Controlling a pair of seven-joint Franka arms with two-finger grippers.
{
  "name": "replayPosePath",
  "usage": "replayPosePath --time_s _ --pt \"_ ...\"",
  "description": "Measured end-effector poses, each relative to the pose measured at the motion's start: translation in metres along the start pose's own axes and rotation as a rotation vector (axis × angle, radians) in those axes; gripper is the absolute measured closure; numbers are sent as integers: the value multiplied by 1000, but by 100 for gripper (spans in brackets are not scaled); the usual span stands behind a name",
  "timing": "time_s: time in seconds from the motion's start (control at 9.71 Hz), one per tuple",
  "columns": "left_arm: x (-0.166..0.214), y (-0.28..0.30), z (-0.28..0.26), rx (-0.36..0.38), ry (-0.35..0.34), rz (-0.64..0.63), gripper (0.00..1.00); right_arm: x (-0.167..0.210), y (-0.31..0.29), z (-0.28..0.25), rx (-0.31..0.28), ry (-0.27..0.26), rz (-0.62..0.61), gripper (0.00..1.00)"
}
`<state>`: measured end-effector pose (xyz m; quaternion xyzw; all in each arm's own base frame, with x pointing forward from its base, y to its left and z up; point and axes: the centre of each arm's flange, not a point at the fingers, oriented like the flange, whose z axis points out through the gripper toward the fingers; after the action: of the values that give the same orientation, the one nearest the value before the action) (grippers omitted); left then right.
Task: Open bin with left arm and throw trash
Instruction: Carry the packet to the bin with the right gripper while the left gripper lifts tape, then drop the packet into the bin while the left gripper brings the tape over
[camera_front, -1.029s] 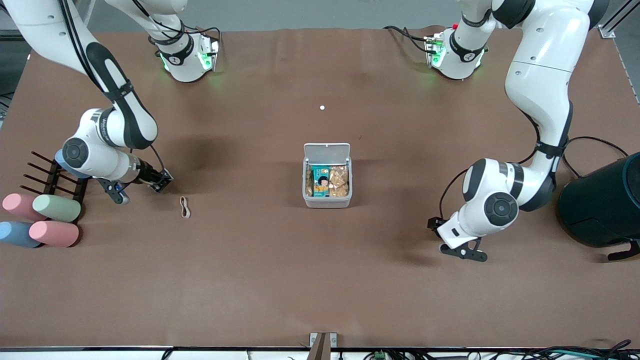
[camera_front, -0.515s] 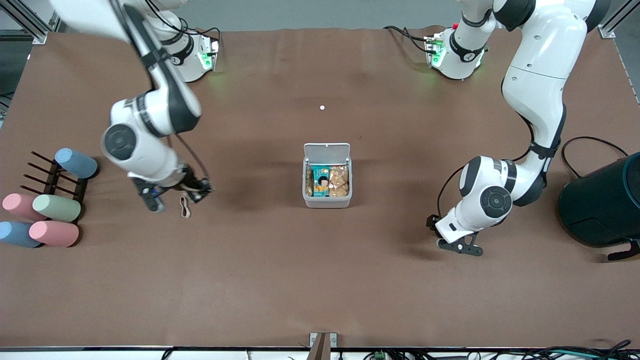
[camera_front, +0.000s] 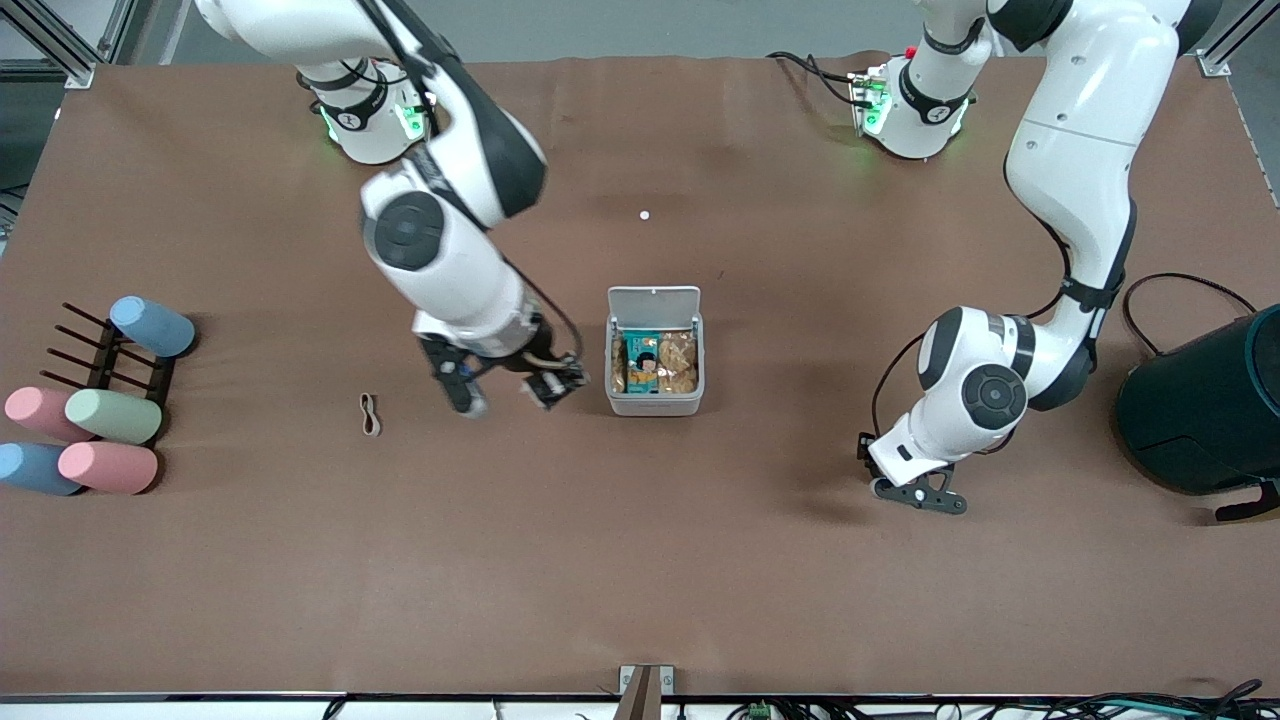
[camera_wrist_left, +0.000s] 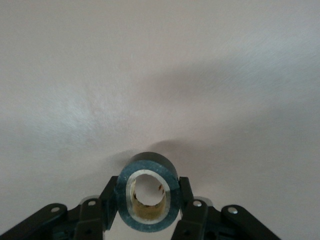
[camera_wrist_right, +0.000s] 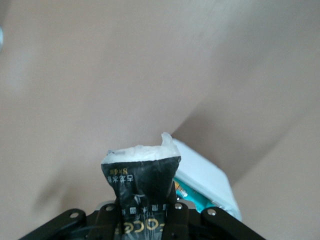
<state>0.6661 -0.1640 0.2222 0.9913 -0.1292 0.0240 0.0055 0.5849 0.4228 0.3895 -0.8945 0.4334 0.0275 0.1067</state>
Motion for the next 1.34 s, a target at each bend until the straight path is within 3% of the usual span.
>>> replayPosePath --time_s 0.31,0.51,0.72,1.13,1.34 --pt "11 17 -47 -6 -3 15 48 -57 -7 46 -42 2 -327 69" --pt "12 34 -53 -23 3 -3 52 -80 -2 60 -73 -12 -456 69" --pt "11 56 -55 -43 5 -5 52 -98 4 72 -106 -24 -536 69" --pt "17 85 -78 -67 -7 -51 52 -86 11 81 -177 -34 -572 67" --pt "15 111 -85 -91 -18 -107 52 -86 11 81 -178 -33 -575 40"
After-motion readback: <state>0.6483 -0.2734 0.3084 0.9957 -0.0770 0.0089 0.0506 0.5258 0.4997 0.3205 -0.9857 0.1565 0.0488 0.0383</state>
